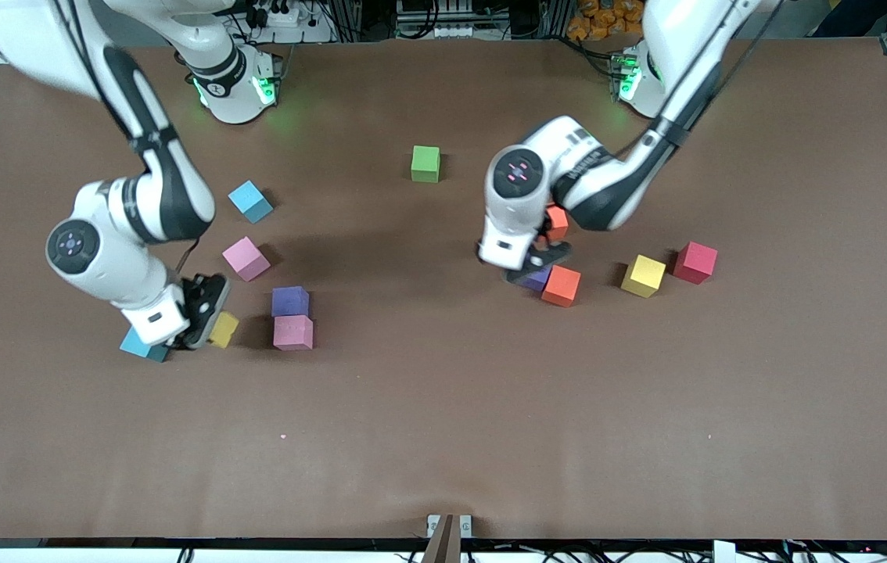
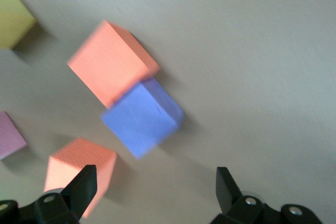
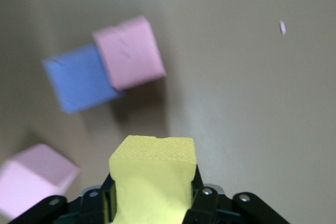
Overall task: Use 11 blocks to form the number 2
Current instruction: 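Place the yellow block beside green with the right gripper while left reaches orange, then grasp the orange block with the left gripper while the right gripper withdraws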
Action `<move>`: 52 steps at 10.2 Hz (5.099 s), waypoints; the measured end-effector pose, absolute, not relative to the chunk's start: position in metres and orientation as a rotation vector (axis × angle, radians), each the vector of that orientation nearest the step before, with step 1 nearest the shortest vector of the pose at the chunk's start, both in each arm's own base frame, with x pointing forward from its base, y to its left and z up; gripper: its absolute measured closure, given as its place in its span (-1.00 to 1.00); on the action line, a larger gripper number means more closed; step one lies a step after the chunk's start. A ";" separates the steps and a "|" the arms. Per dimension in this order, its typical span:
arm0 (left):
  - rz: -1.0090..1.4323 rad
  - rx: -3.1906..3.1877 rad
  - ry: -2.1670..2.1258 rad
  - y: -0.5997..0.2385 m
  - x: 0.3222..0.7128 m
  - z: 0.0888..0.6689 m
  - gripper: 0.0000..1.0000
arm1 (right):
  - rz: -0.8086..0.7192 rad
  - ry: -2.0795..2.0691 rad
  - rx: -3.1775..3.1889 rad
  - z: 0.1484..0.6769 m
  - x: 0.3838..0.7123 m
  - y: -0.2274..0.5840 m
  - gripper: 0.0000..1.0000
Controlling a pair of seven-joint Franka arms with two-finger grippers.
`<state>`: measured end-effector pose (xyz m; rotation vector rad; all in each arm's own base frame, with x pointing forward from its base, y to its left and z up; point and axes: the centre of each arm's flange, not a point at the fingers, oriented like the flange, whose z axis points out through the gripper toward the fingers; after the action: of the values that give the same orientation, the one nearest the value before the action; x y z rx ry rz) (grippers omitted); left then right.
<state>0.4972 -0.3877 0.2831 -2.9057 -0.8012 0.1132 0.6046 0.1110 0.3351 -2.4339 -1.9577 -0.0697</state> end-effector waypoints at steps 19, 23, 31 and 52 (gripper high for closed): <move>0.102 -2.614 -1.468 -0.258 0.581 0.268 -1.00 | 0.126 -2.110 -2.302 0.310 0.270 0.387 -0.04; 0.085 -2.504 -1.744 -0.265 0.572 0.247 -1.00 | 0.084 -2.167 -2.248 0.263 0.257 0.403 -0.04; 0.138 -2.478 -1.769 -0.289 0.521 0.204 -1.00 | 0.106 -2.177 -2.239 0.233 0.235 0.419 -0.04; 0.160 -2.476 -1.776 -0.287 0.516 0.188 -1.00 | 0.017 -2.173 -2.218 0.227 0.234 0.437 -1.00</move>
<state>0.5160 -0.2874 0.1883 -2.4760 -1.7757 0.1597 0.2342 0.4372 0.2267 -2.2180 -2.1726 0.0168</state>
